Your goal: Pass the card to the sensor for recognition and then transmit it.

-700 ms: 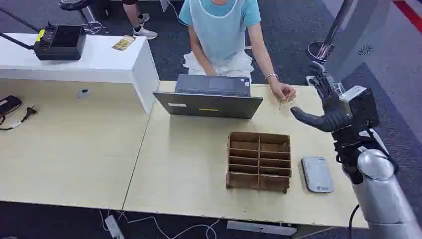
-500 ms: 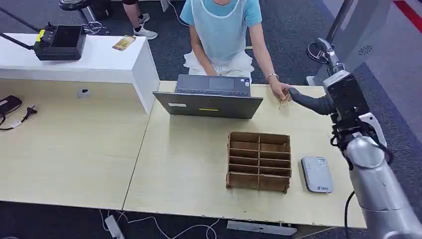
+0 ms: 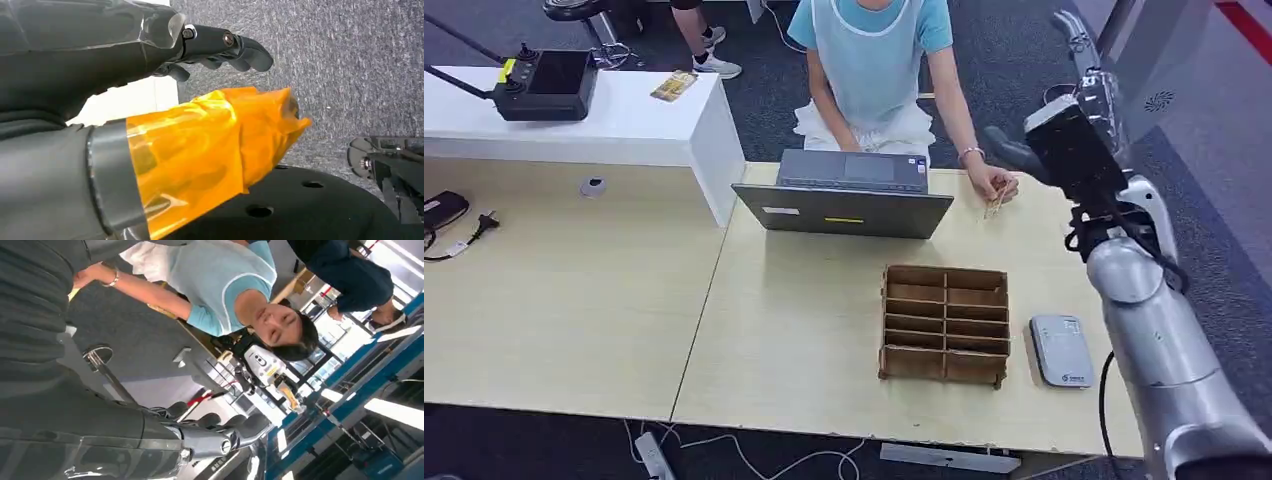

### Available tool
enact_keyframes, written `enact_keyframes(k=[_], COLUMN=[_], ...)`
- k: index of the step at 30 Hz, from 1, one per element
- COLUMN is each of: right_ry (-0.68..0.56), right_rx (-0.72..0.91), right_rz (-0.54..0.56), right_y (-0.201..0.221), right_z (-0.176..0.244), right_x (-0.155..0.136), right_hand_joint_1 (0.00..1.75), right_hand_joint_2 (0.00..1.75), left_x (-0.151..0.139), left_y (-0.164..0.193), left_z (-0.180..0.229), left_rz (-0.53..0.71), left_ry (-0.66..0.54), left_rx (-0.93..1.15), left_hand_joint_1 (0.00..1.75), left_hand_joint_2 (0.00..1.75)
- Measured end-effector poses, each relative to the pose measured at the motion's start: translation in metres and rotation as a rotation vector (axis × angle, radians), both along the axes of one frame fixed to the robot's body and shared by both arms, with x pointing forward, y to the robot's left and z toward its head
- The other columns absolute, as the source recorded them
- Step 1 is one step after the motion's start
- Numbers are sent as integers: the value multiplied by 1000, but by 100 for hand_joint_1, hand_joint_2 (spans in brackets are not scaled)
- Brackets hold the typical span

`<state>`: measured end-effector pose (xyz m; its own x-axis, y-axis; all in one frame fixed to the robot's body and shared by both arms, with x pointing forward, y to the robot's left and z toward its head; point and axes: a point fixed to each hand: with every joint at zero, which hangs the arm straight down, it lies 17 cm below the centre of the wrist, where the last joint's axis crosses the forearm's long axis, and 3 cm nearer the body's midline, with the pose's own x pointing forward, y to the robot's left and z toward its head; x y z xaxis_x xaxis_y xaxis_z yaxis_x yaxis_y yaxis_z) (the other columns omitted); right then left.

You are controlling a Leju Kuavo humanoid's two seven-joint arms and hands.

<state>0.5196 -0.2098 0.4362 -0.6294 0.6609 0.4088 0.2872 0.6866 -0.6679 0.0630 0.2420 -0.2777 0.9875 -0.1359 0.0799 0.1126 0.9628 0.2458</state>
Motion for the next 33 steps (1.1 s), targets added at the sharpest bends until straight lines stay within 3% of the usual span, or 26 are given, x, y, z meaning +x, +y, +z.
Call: enact_keyframes(k=[8, 14, 24, 33], right_ry=[-188, -244, -192, -146], right_rx=[-225, -378, -528, -586], right_rz=[-247, -385, -549, -583], right_y=[0, 6, -4, -8], right_z=[32, 50, 58, 50], right_x=[10, 33, 86, 105], right_hand_joint_1=[0, 0, 0, 0], right_hand_joint_2=[175, 175, 175, 175], left_x=[2, 6, 9, 11], left_y=[-1, -3, -5, -5], left_z=[0, 0, 1, 1], left_rz=[-51, -96, -169, -194], left_ry=[1, -5, -8, -11], left_rx=[-2, -6, -10, -7], left_hand_joint_1=[0, 0, 0, 0], left_hand_joint_2=[0, 0, 0, 0])
